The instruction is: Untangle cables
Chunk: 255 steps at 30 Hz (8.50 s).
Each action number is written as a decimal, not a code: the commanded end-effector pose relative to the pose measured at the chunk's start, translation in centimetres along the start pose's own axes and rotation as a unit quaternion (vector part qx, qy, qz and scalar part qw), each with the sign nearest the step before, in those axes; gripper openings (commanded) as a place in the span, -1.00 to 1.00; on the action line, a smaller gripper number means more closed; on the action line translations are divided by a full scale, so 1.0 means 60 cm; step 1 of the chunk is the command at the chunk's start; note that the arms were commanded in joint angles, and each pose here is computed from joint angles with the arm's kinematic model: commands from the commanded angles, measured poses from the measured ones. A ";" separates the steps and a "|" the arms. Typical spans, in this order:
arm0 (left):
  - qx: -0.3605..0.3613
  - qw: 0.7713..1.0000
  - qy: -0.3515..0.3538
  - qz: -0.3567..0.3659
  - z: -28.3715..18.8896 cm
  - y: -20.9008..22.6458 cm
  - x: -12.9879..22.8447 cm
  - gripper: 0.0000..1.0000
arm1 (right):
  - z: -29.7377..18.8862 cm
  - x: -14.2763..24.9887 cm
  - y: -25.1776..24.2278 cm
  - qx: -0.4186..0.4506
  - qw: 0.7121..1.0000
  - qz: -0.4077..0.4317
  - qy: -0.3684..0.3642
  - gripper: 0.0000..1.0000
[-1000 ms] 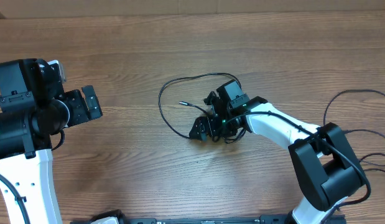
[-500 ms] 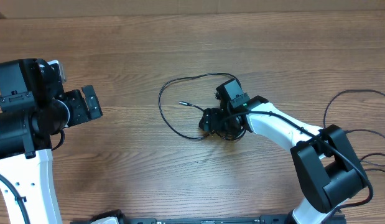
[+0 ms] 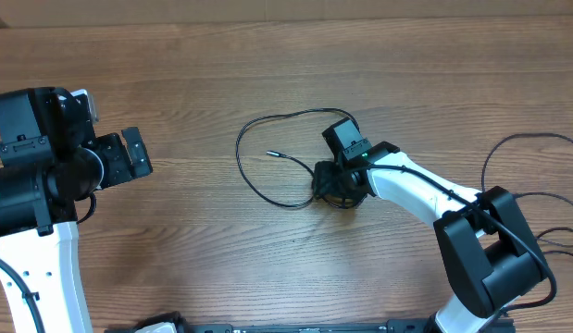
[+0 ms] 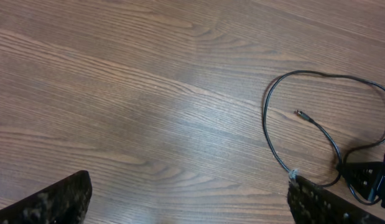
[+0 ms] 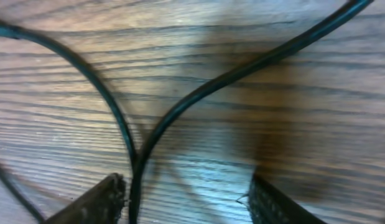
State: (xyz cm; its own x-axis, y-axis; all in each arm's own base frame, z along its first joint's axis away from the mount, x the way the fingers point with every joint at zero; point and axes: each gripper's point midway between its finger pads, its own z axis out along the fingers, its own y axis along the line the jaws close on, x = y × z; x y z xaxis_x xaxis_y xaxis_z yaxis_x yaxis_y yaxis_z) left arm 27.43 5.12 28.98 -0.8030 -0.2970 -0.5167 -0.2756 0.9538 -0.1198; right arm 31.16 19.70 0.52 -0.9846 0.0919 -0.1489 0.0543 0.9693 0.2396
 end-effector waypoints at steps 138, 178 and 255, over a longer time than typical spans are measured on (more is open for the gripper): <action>-0.003 1.000 -0.011 -0.001 -0.009 0.003 -0.004 1.00 | -0.476 -0.245 -0.177 0.010 0.980 0.092 -0.174 1.00; -0.002 1.000 -0.017 0.001 -0.018 0.001 -0.001 0.99 | -0.471 -0.240 -0.154 0.005 0.983 0.076 -0.167 1.00; 0.146 0.892 -0.428 0.022 0.160 -0.049 0.181 1.00 | -0.471 -0.240 -0.154 0.005 0.983 0.076 -0.167 1.00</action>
State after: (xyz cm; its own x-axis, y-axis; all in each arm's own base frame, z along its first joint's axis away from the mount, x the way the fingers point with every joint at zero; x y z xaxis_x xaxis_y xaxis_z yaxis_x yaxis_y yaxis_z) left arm 24.64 -0.12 15.48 -0.0822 -0.2532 -0.9639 -0.0236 0.9674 -0.2521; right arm 40.08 2.90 26.55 -0.8658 0.3125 -0.3909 0.2161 0.9379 0.2712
